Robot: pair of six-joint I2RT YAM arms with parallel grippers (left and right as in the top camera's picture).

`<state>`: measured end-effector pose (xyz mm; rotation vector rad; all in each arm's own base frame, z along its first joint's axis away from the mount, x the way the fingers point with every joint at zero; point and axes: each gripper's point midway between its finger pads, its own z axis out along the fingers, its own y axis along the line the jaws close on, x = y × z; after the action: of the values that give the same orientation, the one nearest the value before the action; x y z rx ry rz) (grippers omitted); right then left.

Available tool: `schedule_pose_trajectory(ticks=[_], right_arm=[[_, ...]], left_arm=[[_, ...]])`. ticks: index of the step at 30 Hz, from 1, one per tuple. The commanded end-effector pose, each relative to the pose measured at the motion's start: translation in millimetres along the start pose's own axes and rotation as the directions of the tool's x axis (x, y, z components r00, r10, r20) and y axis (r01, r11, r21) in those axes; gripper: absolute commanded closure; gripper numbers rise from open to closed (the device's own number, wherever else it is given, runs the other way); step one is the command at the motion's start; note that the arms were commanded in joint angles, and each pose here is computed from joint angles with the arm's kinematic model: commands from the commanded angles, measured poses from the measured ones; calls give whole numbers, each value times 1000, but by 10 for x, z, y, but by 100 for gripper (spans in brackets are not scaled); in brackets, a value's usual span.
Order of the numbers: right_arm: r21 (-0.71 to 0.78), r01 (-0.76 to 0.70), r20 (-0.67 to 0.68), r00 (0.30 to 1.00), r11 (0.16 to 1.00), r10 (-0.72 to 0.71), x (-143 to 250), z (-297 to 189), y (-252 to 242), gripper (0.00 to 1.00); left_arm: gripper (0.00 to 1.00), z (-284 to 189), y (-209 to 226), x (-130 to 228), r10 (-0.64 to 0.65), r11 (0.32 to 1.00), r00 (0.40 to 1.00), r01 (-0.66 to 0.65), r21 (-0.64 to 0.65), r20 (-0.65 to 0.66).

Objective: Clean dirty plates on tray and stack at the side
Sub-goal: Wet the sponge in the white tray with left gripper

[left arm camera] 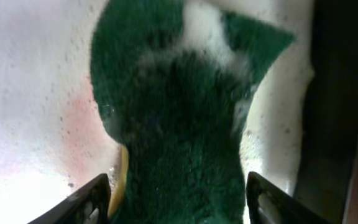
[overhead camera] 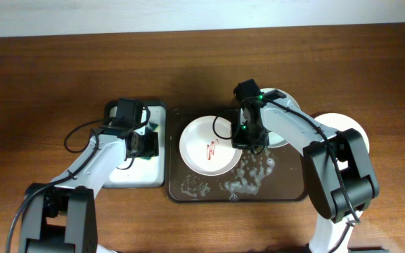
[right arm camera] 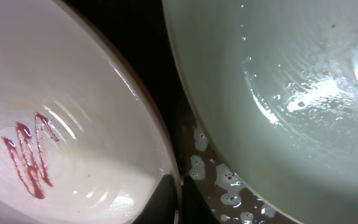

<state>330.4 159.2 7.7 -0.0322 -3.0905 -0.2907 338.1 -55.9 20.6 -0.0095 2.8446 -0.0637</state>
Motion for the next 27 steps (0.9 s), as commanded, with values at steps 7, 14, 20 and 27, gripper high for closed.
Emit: schedule_pose_trajectory(ticks=[7,14,20,27], right_arm=[[14,18,9,1000,1000,-18,20,-43,-6,95],[15,18,8,1000,1000,-18,22,-43,-7,95],[15,17,6,1000,1000,-17,28,-43,-9,95],[17,17,3,1000,1000,-17,34,-43,-12,95]], left_arm=[[49,50,-2,45,-4,1000,1000,4,13,-15],[47,136,4,81,-4,1000,999,4,10,-36],[69,220,4,91,-4,1000,999,4,9,-45],[100,218,-11,79,-4,1000,999,5,18,-41]])
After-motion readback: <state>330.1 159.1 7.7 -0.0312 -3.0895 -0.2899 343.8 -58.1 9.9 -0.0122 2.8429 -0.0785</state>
